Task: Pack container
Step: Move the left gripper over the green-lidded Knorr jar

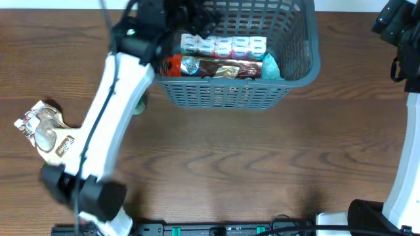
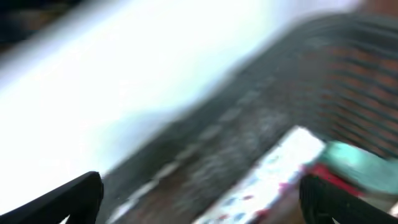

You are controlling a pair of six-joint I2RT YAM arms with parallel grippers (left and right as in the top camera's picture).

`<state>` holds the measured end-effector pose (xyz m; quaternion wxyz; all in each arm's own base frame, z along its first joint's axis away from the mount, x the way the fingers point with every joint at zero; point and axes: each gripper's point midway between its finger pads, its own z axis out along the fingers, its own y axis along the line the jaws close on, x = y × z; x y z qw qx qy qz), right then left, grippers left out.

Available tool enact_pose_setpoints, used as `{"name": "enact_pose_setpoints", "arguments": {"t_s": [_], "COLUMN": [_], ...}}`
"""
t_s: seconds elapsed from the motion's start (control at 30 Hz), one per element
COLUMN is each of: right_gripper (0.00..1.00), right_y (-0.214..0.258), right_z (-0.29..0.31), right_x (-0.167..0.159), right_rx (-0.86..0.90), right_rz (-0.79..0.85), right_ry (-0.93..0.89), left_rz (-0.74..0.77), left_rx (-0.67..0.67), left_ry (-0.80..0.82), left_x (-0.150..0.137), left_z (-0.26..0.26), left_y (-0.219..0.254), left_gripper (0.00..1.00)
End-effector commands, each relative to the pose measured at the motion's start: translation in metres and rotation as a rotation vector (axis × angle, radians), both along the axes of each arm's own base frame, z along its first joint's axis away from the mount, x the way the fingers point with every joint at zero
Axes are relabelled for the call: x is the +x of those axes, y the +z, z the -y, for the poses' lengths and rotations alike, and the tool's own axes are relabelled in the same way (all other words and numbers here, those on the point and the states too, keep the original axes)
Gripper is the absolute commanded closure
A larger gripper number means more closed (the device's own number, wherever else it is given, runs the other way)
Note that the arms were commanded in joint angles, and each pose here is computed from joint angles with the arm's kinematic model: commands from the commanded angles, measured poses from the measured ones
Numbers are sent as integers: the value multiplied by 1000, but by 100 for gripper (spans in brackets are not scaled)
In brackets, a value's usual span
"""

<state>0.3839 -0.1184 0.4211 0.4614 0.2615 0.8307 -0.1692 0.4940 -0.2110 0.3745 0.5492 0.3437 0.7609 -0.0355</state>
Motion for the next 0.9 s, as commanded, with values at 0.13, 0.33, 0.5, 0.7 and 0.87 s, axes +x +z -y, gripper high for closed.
{"name": "enact_pose_setpoints", "arguments": {"t_s": [0.13,0.33,0.5,0.7,0.87], "right_gripper": [1,1,1,1,1], "right_y": [-1,-1,-1,-1,-1], "right_z": [2,2,2,2,2], "right_x": [0,0,0,0,0], "right_rx": [9,9,9,9,9], "right_rz": [5,5,5,5,5], "right_ry": [-16,-16,-16,-16,-16], "left_rz": [76,-168,-498,-761,-921], "left_rx": [-8,-136,-155,-173,-155], "left_ry": [695,1021,1110,1087,1037], "left_x": [-53,-110,-146,-137,-118], "left_z": [-147,-221,-245,-242,-228], "left_y": [73,29,-32,-91,-137], "left_gripper": [2,2,1,1,1]}}
